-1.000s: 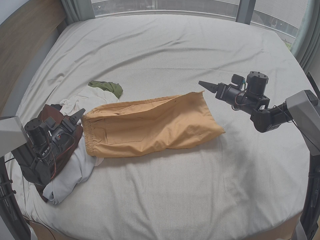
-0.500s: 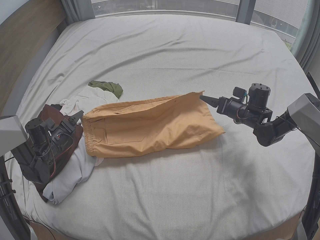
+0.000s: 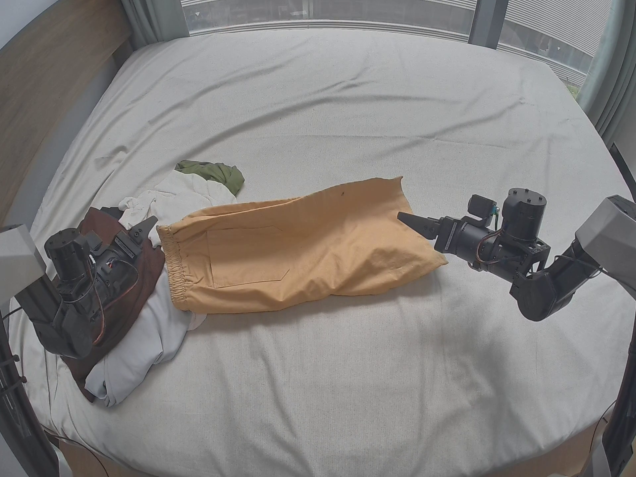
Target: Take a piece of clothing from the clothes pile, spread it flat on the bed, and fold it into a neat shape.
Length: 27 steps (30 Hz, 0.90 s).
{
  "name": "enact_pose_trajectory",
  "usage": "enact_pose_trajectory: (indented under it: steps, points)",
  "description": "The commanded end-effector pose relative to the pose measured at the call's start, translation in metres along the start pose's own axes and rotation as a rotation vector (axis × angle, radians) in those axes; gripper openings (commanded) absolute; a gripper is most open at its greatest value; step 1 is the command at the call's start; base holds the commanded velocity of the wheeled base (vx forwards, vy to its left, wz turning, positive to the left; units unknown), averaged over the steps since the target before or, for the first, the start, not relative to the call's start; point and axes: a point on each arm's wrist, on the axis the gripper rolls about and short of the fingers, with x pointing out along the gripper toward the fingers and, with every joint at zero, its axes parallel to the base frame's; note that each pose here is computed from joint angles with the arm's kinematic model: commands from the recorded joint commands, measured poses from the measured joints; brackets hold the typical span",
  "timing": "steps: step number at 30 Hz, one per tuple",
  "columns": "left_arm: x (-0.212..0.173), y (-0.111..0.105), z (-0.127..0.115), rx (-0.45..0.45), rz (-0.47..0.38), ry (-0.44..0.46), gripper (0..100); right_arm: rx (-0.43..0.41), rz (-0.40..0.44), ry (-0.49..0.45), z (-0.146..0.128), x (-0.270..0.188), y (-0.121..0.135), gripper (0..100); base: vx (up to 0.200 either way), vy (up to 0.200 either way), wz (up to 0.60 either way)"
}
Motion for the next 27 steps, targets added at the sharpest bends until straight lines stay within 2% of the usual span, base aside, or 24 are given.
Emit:
enact_pose_trajectory:
  steps: [1, 5, 10, 14, 24, 27]
  points:
    - [-0.008, -0.015, 0.007, 0.012, -0.045, -0.017, 100, 0.003, -0.001, 0.006, -0.002, -0.003, 0.001, 100, 0.000, 0.000, 0.00]
    - [-0.017, -0.034, 0.000, 0.016, -0.095, 0.015, 100, 0.001, 0.006, 0.006, -0.006, -0.006, 0.004, 100, 0.000, 0.000, 0.00]
    - [-0.019, -0.046, -0.016, 0.014, -0.136, 0.063, 100, 0.000, 0.006, 0.005, -0.011, -0.009, 0.003, 100, 0.000, 0.000, 0.00]
    - [-0.020, -0.051, -0.024, 0.016, -0.165, 0.070, 100, -0.001, 0.005, 0.000, -0.013, -0.010, 0.002, 100, 0.000, 0.000, 0.00]
    - [-0.025, -0.058, -0.018, 0.008, -0.187, 0.057, 100, 0.001, 0.000, 0.004, -0.014, -0.011, 0.000, 100, 0.000, 0.000, 0.00]
    - [-0.026, -0.063, -0.024, 0.008, -0.202, 0.077, 100, -0.001, 0.003, 0.000, -0.017, -0.010, -0.001, 100, 0.000, 0.000, 0.00]
